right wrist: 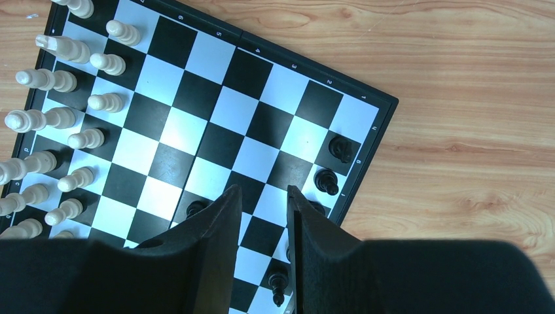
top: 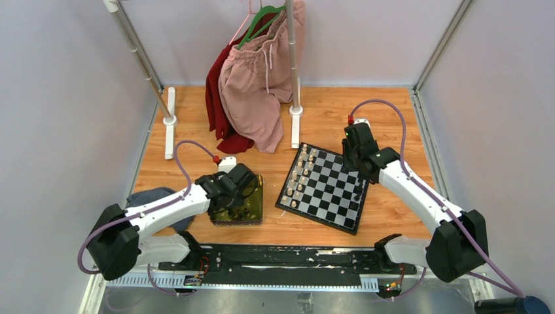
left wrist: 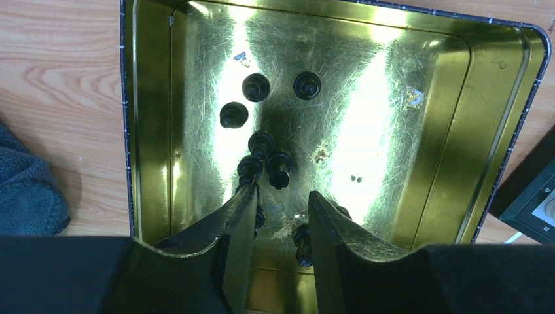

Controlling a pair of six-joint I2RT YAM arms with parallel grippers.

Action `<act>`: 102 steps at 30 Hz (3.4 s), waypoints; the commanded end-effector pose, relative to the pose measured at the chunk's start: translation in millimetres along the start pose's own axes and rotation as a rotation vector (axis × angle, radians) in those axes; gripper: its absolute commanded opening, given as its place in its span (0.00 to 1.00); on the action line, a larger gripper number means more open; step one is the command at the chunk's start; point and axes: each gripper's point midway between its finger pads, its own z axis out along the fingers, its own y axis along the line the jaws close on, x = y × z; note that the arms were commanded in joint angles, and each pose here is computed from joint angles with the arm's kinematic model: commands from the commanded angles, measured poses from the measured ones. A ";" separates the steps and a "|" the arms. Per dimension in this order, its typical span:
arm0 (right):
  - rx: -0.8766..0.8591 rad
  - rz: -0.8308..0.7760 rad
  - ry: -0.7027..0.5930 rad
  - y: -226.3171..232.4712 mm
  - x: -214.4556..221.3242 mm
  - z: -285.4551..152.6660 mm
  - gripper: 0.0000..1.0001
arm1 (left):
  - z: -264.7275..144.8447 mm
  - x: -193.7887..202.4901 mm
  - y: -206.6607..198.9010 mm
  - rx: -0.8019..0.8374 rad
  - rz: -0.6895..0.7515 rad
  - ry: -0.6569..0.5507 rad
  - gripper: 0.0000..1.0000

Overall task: Set up the chess pieces on the board
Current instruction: Pick up the chess piece from the storage box, then place the chess piece on the chessboard.

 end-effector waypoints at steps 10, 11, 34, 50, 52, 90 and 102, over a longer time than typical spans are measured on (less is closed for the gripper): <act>-0.004 -0.018 -0.014 3.5 -6.1 -2.2 0.36 | 7.8 -0.5 -1.9 0.008 -0.025 0.000 0.39; -0.004 -0.018 -0.013 3.7 -6.1 -2.1 0.36 | 8.2 -0.9 -2.4 0.009 -0.024 -0.001 0.39; 0.021 -0.049 -0.008 -0.3 -7.4 1.7 0.36 | 21.2 -4.6 -5.9 -0.012 -0.010 0.013 0.34; 0.017 -0.035 -0.019 -1.8 -7.4 -4.6 0.36 | 21.2 -3.1 1.7 -0.034 -0.004 0.006 0.10; 0.016 -0.034 -0.018 -2.1 -6.6 -5.9 0.36 | 18.8 -3.8 2.1 -0.028 -0.004 0.003 0.04; 0.185 0.292 -0.034 -99.3 20.1 -15.7 0.35 | -96.9 -83.9 -279.5 0.425 0.778 -0.207 0.00; 0.212 0.398 -0.046 -113.5 38.0 -17.6 0.35 | -33.2 -37.3 -349.0 0.458 0.856 -0.131 0.00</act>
